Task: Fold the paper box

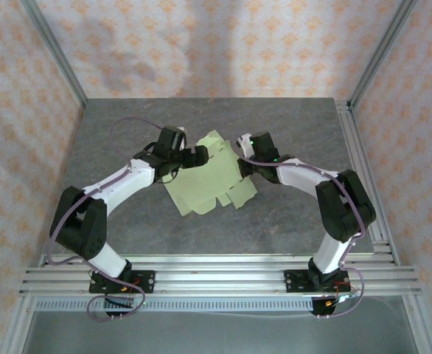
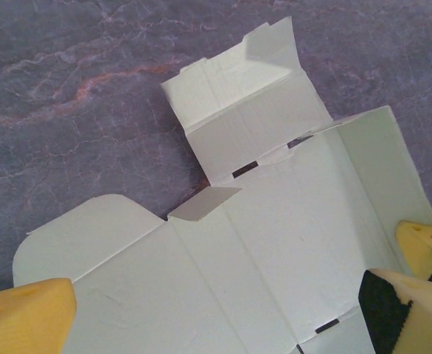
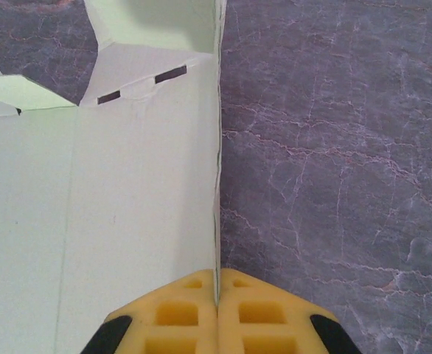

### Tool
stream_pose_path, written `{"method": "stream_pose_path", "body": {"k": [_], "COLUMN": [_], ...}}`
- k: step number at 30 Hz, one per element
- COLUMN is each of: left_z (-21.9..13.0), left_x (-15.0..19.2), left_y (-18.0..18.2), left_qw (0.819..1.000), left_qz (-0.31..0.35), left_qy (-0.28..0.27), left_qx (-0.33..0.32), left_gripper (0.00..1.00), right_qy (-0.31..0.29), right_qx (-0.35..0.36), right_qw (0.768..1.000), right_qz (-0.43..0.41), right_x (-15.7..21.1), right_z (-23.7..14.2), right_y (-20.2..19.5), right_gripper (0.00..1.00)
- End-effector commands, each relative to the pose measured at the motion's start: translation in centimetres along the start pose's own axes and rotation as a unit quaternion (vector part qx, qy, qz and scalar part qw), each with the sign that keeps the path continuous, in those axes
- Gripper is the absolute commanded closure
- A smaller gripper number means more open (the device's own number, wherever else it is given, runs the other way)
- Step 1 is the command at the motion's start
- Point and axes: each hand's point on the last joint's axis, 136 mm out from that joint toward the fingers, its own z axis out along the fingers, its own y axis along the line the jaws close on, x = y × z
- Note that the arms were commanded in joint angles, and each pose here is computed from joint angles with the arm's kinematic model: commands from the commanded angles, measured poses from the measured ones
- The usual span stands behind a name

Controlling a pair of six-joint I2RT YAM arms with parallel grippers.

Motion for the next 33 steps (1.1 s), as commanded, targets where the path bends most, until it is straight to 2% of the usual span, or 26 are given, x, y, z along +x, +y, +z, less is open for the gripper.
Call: {"method": "stream_pose_path", "body": {"k": [1,6,11,16,23,28,30,33], "left_z": [0.5,1.5,2.3,4.1,3.9,2.2,1.5,0.5], "left_x": [-0.9,0.5,0.9,0.9,0.1,-0.7,-0.7,-0.6], "left_y": [-1.9,-4.4,-3.3,-4.2,-3.6,-1.2,-0.1,1.4], "left_qw": [0.999,0.993,0.995,0.992,0.994,0.996,0.996,0.998], "left_qz": [-0.004,-0.035,-0.036,-0.050,-0.055,-0.067,-0.068,-0.061], "left_qy": [0.004,0.052,0.055,0.082,0.065,0.040,0.037,0.032], "left_qx": [0.043,0.104,0.074,0.087,0.070,0.047,0.036,0.012], "left_gripper": [0.03,0.09,0.10,0.10,0.09,0.09,0.09,0.08], "right_qy": [0.019,0.033,0.030,0.025,0.045,0.021,0.043,0.083], "right_qx": [0.015,0.009,-0.004,-0.001,0.043,0.003,-0.039,-0.082], "right_qw": [1.000,0.999,0.999,1.000,0.997,0.999,0.998,0.993], "right_qz": [0.005,0.013,0.015,0.009,-0.050,-0.033,-0.006,0.035], "right_x": [0.0,0.6,0.2,-0.3,0.9,0.6,1.0,2.0], "right_z": [0.3,0.9,1.0,0.8,1.0,1.2,1.6,2.8], "right_y": [-0.5,-0.3,0.1,0.1,0.0,1.7,2.8,3.8], "right_gripper": [1.00,1.00,1.00,1.00,1.00,0.98,0.93,0.93]}}
